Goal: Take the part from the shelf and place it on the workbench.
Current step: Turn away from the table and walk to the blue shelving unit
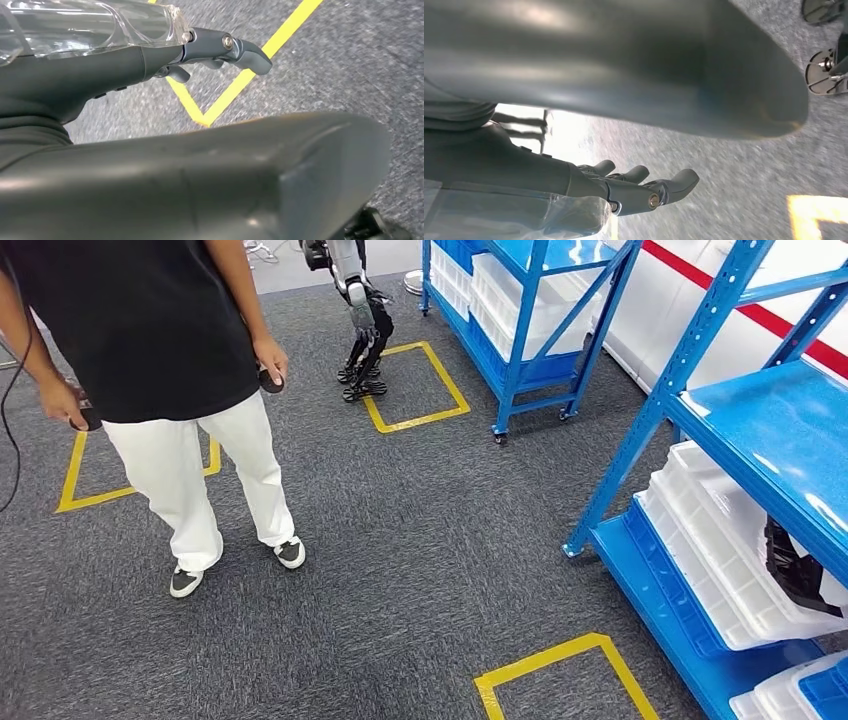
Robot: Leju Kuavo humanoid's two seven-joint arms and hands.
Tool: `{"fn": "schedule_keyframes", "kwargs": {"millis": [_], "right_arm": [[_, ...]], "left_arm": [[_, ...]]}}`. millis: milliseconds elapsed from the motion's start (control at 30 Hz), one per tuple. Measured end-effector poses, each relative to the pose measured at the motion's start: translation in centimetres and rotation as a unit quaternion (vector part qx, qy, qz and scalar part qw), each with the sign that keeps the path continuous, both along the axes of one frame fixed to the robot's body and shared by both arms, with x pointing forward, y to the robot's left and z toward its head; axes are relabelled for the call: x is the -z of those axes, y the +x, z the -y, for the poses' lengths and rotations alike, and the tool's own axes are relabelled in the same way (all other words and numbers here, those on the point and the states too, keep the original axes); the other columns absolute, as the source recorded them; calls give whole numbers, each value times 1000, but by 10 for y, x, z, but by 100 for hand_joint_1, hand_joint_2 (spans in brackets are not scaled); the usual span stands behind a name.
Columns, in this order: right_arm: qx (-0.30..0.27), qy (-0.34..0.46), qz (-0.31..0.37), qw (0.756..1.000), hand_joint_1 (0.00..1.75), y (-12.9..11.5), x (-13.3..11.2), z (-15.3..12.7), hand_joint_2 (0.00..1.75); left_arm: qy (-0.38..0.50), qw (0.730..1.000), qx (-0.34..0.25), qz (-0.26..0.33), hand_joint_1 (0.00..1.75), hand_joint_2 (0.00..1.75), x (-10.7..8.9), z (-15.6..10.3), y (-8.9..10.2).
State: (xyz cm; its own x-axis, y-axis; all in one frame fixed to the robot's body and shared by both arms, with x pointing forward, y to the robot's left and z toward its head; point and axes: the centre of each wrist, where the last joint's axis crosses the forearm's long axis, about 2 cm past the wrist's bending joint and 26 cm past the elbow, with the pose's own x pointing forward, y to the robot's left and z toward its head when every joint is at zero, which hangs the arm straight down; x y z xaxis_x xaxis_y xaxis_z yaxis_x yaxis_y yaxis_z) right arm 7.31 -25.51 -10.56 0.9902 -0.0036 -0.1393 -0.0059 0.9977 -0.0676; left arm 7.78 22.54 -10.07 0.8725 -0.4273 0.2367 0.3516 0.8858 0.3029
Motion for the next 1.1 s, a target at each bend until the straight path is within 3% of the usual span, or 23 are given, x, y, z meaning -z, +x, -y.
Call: {"fn": "schedule_keyframes", "kwargs": {"millis": [1100], "right_arm": [[7, -4, 0, 1000, 0, 0, 0, 2, 0]], "left_arm": [[-9, 1000, 2, -14, 0, 0, 0, 2, -1]]}}
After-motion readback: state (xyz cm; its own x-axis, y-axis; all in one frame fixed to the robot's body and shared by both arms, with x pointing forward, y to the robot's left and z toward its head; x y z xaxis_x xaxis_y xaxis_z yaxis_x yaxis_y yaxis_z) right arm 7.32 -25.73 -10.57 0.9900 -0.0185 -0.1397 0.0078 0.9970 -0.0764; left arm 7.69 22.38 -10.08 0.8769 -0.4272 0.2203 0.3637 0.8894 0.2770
